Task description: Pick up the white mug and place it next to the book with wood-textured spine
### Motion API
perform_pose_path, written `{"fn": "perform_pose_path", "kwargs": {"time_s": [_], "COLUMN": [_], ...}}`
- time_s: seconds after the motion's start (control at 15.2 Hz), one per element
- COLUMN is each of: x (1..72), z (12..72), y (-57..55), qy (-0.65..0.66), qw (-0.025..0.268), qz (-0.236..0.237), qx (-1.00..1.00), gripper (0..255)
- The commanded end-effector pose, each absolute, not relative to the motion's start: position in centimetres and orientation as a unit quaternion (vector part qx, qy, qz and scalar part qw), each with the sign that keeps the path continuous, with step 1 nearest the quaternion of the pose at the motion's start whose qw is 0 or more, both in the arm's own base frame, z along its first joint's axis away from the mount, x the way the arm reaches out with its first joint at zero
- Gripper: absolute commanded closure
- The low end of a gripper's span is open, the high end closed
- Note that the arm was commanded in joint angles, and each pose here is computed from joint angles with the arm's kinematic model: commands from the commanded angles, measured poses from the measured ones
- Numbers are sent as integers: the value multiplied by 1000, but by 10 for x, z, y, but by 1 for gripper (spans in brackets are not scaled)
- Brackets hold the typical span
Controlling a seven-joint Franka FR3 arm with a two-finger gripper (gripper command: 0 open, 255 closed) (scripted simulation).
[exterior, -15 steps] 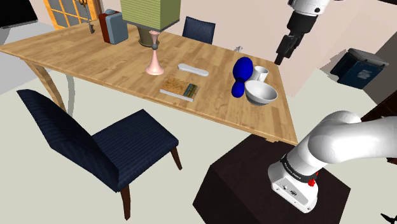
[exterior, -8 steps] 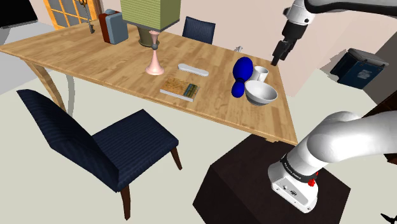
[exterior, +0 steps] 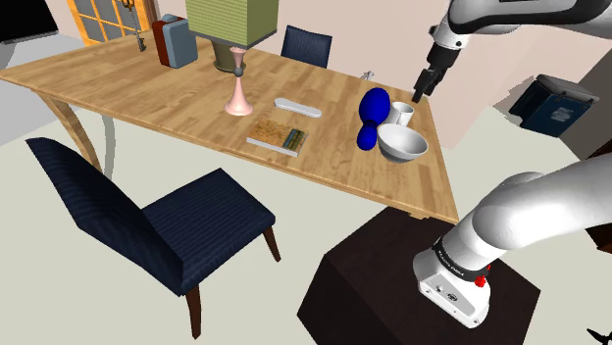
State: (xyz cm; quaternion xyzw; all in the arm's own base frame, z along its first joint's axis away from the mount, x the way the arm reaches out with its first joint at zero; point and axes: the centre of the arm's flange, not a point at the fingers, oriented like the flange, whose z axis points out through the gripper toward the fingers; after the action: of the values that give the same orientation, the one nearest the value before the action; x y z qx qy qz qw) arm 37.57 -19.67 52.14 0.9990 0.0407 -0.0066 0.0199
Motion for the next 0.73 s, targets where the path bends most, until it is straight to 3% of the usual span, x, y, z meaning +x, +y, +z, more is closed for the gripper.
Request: {"fn": "perform_pose_path", "kwargs": {"time_s": [0.0,0.66], "x": [387,438], "z": [509,451], "y": [-224,-333], "qy": [40,36], "qw": [19,8], "qz": [-5,2], "qx": [999,999], "gripper": [0,0]}}
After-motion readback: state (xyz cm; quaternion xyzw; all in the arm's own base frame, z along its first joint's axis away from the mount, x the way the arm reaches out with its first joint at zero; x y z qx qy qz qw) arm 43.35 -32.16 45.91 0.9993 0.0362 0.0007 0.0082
